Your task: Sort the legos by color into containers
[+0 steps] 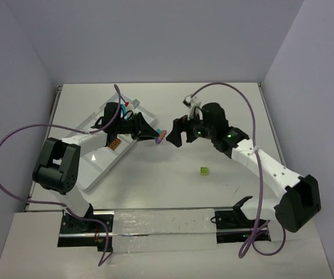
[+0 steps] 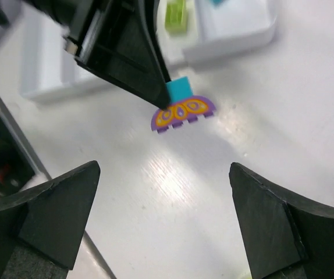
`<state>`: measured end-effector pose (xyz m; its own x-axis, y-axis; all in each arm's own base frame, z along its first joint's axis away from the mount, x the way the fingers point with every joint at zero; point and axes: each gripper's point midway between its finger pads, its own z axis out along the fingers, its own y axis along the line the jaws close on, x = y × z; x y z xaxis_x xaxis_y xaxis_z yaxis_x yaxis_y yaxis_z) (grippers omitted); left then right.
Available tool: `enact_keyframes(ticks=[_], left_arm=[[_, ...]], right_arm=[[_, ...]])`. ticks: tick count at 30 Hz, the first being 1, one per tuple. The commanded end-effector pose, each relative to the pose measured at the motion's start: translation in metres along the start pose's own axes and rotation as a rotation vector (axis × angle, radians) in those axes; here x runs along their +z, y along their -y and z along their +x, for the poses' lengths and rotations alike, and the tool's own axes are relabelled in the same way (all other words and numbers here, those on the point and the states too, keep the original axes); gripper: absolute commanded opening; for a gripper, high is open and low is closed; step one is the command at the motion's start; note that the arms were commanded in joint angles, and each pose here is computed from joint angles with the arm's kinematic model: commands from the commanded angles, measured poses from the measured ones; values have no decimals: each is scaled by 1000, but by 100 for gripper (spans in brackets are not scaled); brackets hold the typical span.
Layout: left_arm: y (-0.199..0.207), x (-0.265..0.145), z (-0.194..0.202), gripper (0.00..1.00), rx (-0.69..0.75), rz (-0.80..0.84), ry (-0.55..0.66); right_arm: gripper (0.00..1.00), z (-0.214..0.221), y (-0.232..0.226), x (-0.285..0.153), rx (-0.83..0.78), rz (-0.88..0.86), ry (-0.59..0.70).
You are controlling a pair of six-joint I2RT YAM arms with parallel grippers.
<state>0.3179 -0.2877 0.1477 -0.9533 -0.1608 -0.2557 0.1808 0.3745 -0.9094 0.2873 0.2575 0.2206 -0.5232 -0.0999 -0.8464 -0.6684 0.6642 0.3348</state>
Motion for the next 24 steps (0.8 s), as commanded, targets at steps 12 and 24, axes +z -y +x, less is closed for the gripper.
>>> enact_keyframes(ticks=[12, 24], left_arm=[[101, -46, -17, 0, 117, 386, 149], [104, -45, -18, 0, 126, 389, 150]], right_arm=[[97, -61, -23, -27, 485, -506, 268], [89, -67, -32, -2, 521, -587, 238]])
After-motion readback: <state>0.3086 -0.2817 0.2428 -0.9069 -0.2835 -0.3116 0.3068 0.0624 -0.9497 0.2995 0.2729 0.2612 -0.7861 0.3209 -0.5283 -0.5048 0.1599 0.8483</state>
